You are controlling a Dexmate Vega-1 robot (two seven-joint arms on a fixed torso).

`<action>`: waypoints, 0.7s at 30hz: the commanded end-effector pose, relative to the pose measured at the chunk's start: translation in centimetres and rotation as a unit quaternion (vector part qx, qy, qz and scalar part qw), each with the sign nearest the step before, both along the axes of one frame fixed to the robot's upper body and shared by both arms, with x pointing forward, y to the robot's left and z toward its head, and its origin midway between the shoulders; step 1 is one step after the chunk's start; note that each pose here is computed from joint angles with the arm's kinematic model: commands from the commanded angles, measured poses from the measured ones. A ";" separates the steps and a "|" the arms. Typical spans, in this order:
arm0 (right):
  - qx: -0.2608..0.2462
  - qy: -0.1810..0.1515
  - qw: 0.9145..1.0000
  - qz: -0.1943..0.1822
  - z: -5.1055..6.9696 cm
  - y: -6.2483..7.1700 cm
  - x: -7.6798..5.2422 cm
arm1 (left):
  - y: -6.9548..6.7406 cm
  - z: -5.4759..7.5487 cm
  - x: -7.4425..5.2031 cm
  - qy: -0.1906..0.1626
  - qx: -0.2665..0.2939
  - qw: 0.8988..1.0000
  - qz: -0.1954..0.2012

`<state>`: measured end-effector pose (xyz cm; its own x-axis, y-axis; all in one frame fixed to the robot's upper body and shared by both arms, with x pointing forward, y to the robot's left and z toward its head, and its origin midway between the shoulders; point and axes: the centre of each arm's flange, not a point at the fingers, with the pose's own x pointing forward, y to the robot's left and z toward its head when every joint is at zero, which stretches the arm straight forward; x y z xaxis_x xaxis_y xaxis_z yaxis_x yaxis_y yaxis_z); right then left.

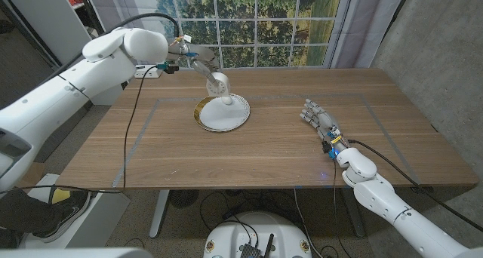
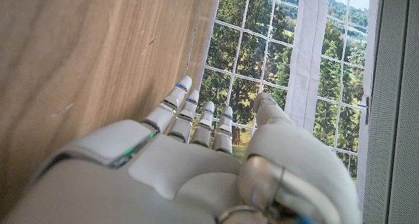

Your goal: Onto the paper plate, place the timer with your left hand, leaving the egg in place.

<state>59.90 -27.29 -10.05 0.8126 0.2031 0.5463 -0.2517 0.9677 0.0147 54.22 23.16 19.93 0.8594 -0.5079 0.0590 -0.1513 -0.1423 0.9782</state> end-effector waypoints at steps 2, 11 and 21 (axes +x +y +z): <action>0.000 0.001 1.000 0.006 -0.5 0.3 -0.1 | -0.6 -2.5 2.1 0.005 0.015 1.000 0.023; -0.003 0.009 1.000 0.012 -0.9 0.2 -0.4 | -0.6 -5.2 3.8 0.023 0.011 0.999 0.042; -0.003 0.015 1.000 0.017 -1.3 0.4 -0.8 | -0.5 -6.9 5.3 0.026 0.016 0.997 0.064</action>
